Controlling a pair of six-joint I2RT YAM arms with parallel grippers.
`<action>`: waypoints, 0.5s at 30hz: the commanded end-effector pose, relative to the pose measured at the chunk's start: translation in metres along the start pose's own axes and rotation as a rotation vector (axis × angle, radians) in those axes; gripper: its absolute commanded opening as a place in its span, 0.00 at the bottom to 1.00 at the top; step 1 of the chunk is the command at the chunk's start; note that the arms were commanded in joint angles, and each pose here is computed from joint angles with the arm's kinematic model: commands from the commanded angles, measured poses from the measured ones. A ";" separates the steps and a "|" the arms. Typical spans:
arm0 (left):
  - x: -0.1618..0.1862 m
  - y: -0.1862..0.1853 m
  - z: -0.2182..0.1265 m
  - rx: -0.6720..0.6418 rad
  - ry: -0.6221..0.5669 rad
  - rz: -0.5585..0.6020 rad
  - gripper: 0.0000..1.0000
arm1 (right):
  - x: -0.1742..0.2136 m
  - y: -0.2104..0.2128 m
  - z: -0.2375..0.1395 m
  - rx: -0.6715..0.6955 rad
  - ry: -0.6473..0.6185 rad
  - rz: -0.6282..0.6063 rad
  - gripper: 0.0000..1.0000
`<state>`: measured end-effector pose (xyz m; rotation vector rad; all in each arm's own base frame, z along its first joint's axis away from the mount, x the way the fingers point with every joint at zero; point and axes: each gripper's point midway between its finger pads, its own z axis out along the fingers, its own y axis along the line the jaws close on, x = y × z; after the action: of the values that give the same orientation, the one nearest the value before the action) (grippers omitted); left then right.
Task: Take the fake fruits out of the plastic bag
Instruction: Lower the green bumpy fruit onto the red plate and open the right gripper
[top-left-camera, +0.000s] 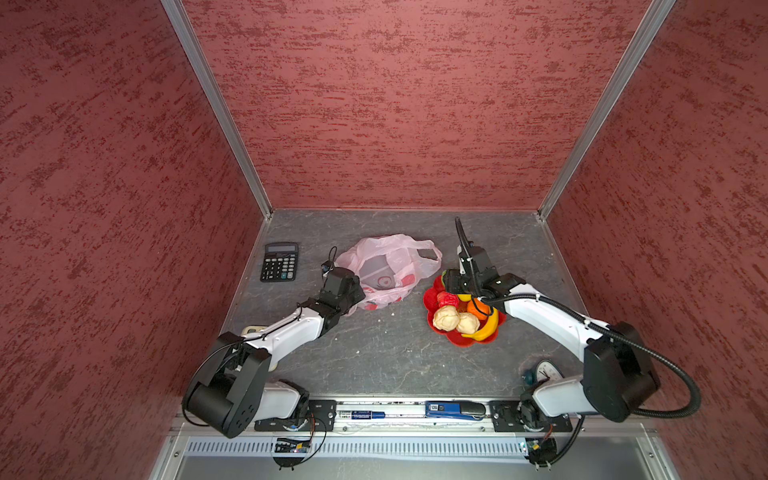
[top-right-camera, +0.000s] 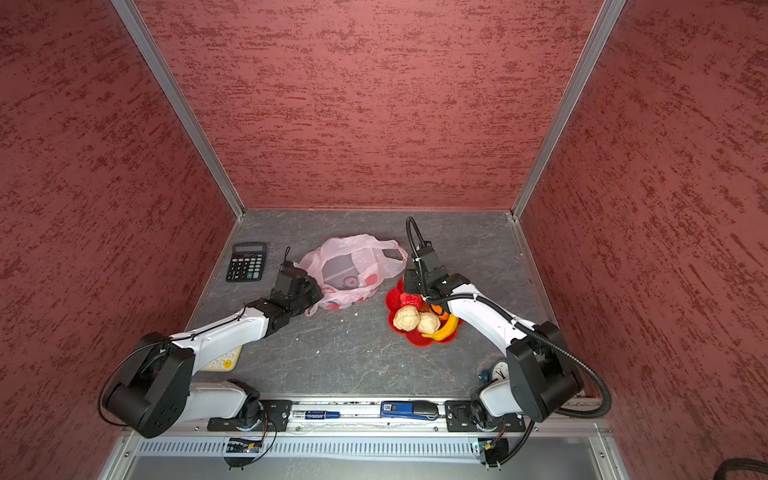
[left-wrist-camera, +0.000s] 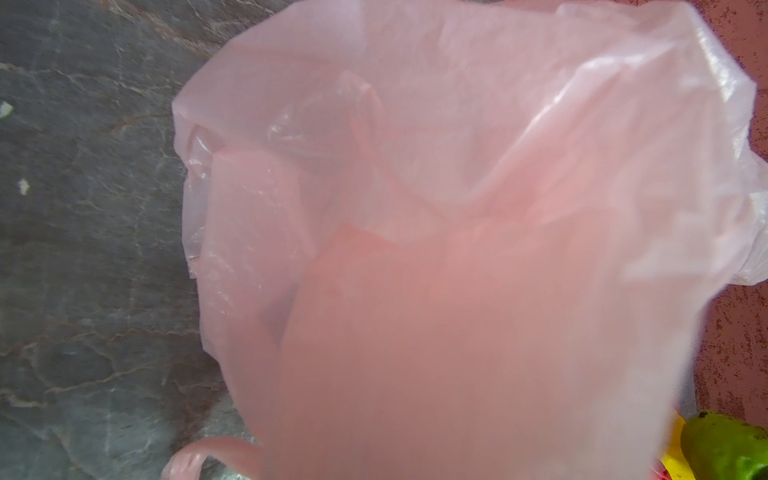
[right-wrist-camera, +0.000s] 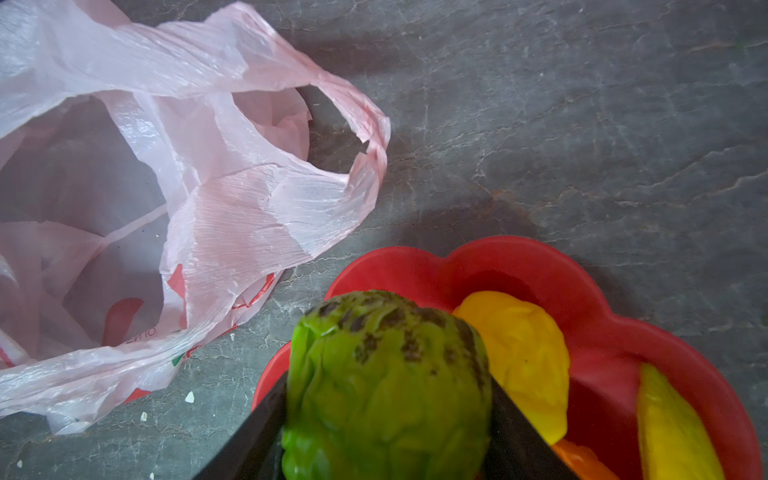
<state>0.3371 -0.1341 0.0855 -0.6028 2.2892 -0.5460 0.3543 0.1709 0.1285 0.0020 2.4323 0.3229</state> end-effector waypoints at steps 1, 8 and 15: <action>0.002 0.000 -0.002 0.005 -0.001 0.009 0.01 | -0.026 0.009 -0.006 -0.035 -0.065 -0.006 0.33; 0.001 0.000 -0.003 0.007 -0.002 0.010 0.01 | -0.011 -0.003 -0.023 -0.010 -0.042 0.004 0.33; 0.000 -0.004 -0.002 0.013 0.002 0.012 0.01 | 0.016 -0.017 -0.040 0.008 -0.005 0.040 0.33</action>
<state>0.3368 -0.1340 0.0851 -0.6028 2.2904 -0.5457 0.3317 0.1567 0.1553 0.0238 2.3822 0.3510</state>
